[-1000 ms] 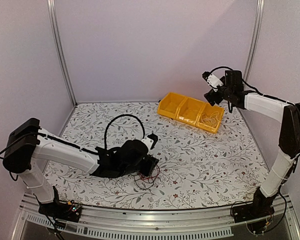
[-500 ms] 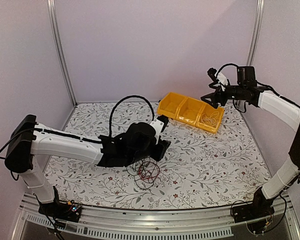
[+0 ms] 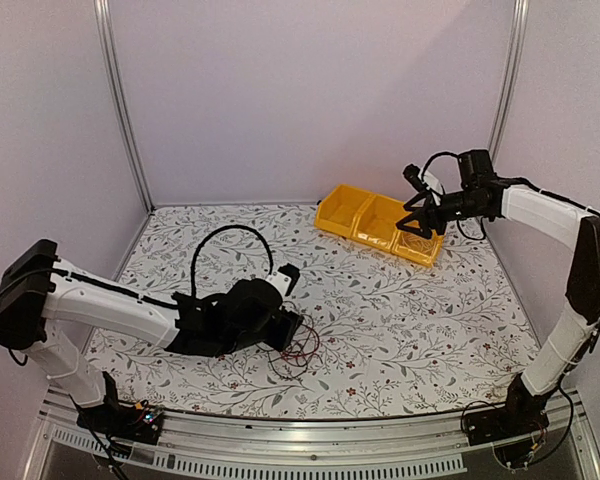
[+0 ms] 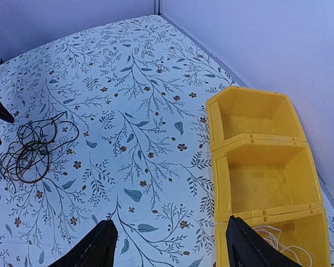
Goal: Untangle the cables
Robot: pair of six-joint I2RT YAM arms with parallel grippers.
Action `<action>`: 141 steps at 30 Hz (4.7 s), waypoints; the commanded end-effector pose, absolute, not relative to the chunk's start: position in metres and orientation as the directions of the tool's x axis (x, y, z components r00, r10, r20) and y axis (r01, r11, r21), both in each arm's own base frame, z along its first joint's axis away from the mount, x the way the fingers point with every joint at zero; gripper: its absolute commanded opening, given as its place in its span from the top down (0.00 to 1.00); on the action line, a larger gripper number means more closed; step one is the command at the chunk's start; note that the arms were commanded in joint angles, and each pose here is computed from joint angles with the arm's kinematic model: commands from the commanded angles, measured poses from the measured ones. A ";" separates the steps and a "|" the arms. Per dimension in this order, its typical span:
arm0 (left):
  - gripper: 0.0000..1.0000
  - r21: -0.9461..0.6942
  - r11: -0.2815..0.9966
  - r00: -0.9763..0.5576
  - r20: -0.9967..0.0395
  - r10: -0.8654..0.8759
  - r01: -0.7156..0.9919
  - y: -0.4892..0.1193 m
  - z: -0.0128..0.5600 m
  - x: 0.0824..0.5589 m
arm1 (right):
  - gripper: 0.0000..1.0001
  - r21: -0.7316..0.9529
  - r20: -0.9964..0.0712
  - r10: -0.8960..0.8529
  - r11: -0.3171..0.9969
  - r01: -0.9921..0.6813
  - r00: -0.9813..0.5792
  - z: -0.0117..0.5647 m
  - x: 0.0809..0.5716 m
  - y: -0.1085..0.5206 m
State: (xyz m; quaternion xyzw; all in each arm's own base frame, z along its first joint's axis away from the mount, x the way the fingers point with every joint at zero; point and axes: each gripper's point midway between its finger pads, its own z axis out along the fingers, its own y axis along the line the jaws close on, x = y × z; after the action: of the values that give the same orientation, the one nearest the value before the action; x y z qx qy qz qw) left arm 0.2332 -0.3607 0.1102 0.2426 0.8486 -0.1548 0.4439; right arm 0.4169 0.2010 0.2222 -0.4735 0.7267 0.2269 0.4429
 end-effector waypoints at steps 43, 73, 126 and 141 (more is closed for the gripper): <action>0.67 -0.137 0.938 -0.762 -0.625 0.167 0.318 -0.275 0.027 0.332 | 0.47 0.013 -0.597 -0.801 0.034 -0.999 -0.035 0.086 0.278 0.354; 1.00 -0.105 0.829 -0.291 -0.954 0.073 0.550 -0.284 0.258 0.299 | 0.35 0.031 -0.836 -0.530 0.215 -0.976 -0.143 0.245 0.339 0.397; 1.00 -0.168 0.897 -0.266 -0.962 -0.059 0.409 -0.240 0.310 0.296 | 0.93 0.276 -0.908 -0.394 -0.306 -0.911 -0.142 0.262 0.201 0.505; 1.00 -0.193 0.898 -0.261 -0.961 -0.092 0.394 -0.233 0.313 0.293 | 0.37 0.298 -0.843 -0.478 -0.037 -0.954 -0.245 0.195 0.254 0.528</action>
State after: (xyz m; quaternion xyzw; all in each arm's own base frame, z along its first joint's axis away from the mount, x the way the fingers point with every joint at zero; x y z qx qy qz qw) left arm 0.2932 -0.2389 0.3042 0.1158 0.7770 -0.1964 0.5868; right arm 0.2458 0.5135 0.2116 -0.5683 0.6315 0.4511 0.2736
